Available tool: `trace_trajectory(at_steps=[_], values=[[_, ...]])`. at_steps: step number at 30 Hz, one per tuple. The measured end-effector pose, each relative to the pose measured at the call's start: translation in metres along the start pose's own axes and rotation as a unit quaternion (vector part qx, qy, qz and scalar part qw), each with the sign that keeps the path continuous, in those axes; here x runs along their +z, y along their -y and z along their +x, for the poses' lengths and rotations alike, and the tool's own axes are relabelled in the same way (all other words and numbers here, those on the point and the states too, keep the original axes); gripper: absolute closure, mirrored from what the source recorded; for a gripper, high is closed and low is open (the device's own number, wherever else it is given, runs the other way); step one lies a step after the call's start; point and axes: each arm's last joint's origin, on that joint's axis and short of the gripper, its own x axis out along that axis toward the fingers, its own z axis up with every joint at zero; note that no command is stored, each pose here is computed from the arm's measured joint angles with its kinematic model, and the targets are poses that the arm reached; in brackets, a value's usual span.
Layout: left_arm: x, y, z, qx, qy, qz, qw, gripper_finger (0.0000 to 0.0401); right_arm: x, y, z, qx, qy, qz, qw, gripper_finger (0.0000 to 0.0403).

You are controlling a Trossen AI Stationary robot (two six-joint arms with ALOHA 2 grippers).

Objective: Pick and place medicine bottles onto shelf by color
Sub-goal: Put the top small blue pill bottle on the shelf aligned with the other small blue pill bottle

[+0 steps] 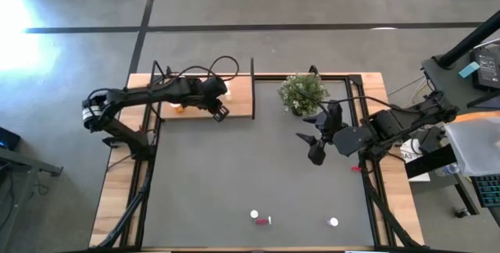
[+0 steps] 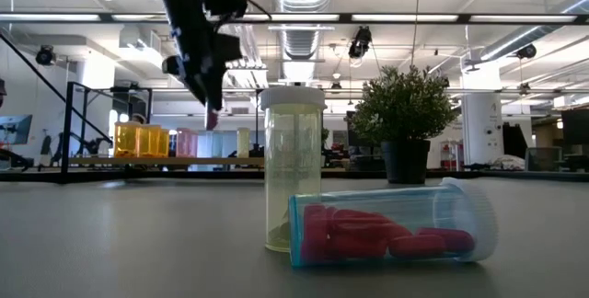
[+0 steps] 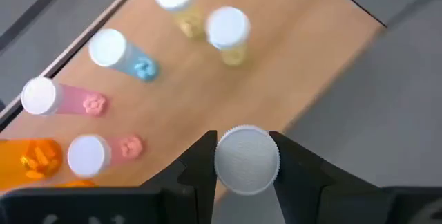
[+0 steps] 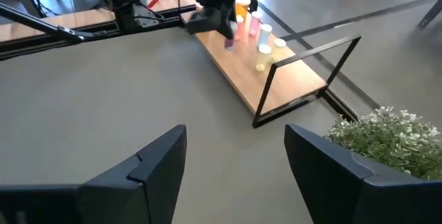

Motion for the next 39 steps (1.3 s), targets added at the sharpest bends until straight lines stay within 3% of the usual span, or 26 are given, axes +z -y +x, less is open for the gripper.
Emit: trace_trajectory(at_steps=[9, 18, 39], values=[[-0.002, -0.022, 0.029, 0.014, 0.029, -0.051, 0.998, 0.03, 0.0, 0.0, 0.0, -0.001, 0.001, 0.001, 1.0, 0.0172], [-0.01, -0.03, 0.043, 0.024, 0.022, -0.059, 0.998, 0.03, 0.001, 0.003, 0.0, -0.028, 0.014, 0.003, 0.999, 0.0172], [-0.005, -0.032, 0.061, 0.032, 0.016, -0.064, 0.997, 0.03, 0.002, 0.003, 0.001, -0.029, 0.014, 0.004, 0.999, 0.0172]])
